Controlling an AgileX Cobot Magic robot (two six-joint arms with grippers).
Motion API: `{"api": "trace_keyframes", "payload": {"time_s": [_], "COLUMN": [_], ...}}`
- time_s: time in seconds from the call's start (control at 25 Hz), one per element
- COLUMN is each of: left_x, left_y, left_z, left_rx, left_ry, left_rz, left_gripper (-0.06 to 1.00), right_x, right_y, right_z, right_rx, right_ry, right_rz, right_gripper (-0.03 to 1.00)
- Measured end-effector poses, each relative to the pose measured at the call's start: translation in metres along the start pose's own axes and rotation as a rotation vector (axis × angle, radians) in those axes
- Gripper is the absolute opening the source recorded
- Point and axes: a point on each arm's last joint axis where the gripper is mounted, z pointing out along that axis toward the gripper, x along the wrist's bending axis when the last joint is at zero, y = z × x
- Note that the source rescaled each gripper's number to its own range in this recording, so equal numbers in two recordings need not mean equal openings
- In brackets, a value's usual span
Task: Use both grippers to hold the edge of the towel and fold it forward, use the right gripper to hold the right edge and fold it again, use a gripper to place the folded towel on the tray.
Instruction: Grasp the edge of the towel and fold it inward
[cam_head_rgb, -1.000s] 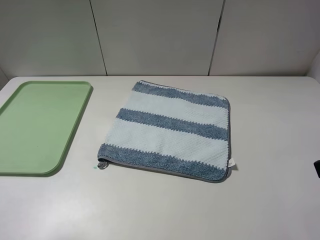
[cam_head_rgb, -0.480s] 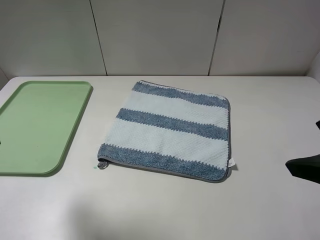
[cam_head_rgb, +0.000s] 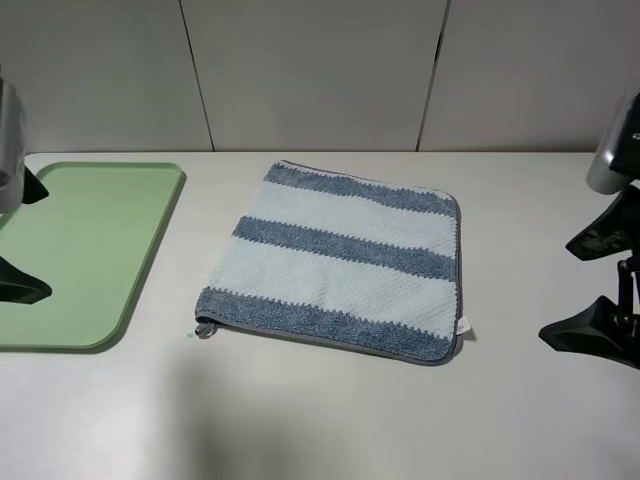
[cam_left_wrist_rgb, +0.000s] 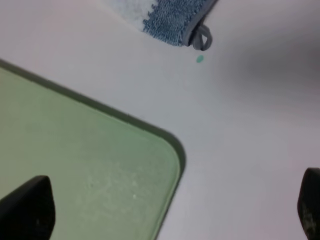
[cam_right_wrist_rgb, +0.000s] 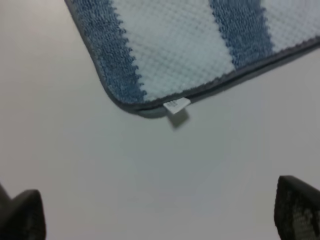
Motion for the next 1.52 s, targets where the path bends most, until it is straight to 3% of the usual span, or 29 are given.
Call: {"api": "trace_keyframes", "payload": {"time_s": [0.32, 0.68, 1.08, 1.28, 1.52], "left_x": [0.010, 0.018, -0.006, -0.008, -0.004], "left_y": [0.003, 0.006, 0.054, 0.058, 0.055], "left_z": [0.021, 0.054, 0.062, 0.065, 0.099], "left_rx": [0.028, 0.079, -0.025, -0.037, 0.063], "left_ry": [-0.049, -0.151, -0.098, -0.079, -0.133], "left_rz": [0.101, 0.102, 0.376, 0.400, 0.379], "left_gripper": [0.97, 0.98, 0.98, 0.98, 0.98], "right_x": [-0.010, -0.016, -0.024, -0.027, -0.029], "right_y": [0.004, 0.002, -0.001, -0.001, -0.001], "right_z": [0.012, 0.036, 0.065, 0.072, 0.075], "right_rx": [-0.003, 0.066, 0.128, 0.133, 0.130], "right_ry": [-0.029, 0.054, 0.111, 0.106, 0.096], "right_rz": [-0.131, -0.114, -0.126, -0.123, -0.121], "right_gripper": [1.00, 1.00, 1.00, 1.00, 1.00]}}
